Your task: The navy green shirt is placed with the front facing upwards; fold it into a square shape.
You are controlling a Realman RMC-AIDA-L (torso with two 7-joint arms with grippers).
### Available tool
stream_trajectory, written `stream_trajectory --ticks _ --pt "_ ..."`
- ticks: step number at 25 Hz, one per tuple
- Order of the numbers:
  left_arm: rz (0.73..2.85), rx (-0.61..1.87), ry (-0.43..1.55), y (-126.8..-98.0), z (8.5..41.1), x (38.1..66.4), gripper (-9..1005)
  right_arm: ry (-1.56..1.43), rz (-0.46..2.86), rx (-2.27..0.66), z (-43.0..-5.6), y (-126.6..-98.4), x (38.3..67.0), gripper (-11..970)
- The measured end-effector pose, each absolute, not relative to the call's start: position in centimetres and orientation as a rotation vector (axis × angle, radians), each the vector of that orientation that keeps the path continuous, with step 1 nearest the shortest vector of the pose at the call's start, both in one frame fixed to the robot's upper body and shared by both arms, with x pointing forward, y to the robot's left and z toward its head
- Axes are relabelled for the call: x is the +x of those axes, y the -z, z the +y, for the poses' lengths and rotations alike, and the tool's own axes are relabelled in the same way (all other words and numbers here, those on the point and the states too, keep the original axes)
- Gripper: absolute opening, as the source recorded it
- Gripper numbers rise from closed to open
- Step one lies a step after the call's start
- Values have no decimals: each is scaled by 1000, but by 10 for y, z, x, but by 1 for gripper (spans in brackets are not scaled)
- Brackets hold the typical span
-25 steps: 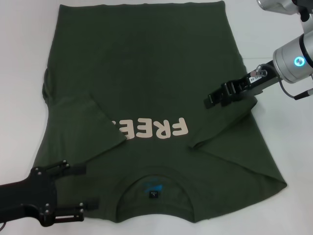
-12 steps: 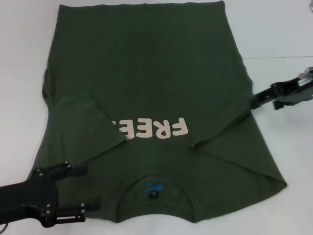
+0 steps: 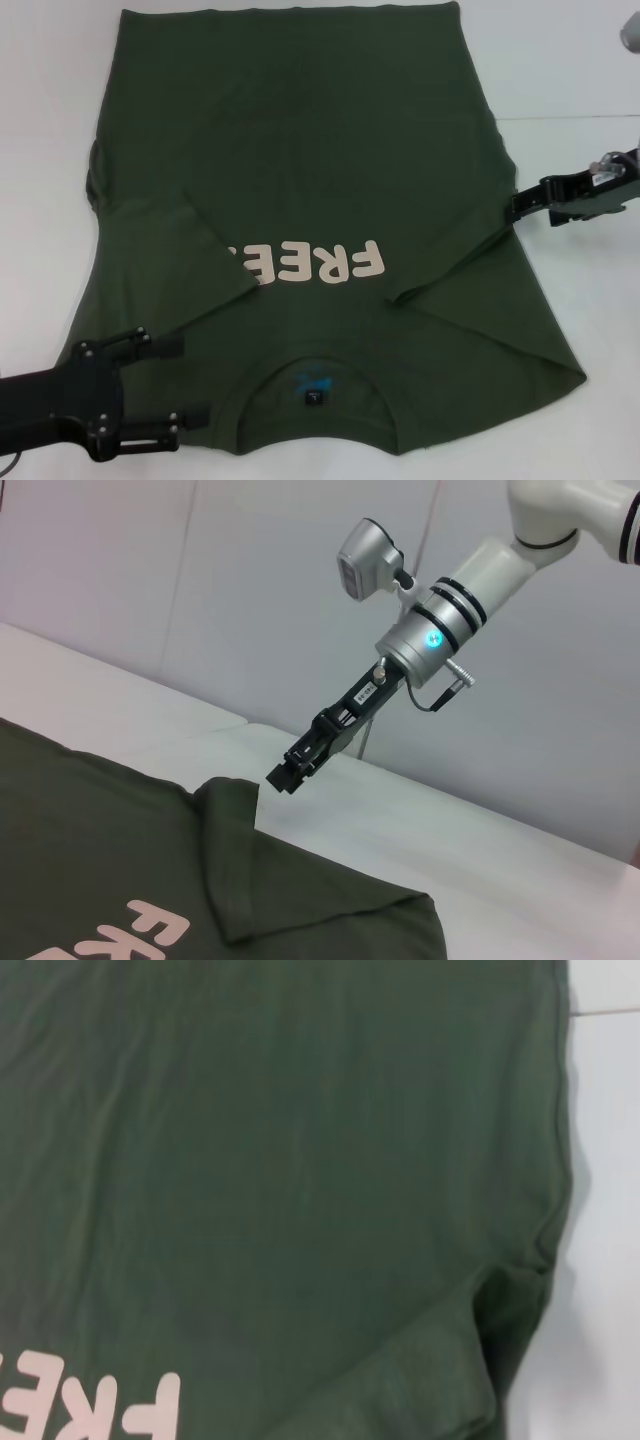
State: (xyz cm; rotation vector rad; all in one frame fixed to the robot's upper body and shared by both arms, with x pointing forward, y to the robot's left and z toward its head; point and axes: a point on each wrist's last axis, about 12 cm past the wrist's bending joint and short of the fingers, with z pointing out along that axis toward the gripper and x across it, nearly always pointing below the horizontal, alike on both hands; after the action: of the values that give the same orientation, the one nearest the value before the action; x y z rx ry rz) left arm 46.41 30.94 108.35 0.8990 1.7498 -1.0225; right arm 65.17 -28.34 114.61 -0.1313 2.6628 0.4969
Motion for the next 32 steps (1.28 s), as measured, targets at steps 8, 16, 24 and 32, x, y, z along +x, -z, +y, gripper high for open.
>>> stream_trajectory --ticks 8,16,24,32 --pt "1752 898 1019 -1084 310 465 910 -507 2618 -125 -266 -1135 654 768" --pt "1748 902 1015 -1084 310 465 910 -507 2611 -115 -260 -1128 656 769" --pt "1745 904 1013 -1084 310 466 909 -696 2480 -89 -248 -1137 660 769" --pt "1748 901 1015 -1084 311 464 909 -776 2373 -37 -263 -1143 662 768"
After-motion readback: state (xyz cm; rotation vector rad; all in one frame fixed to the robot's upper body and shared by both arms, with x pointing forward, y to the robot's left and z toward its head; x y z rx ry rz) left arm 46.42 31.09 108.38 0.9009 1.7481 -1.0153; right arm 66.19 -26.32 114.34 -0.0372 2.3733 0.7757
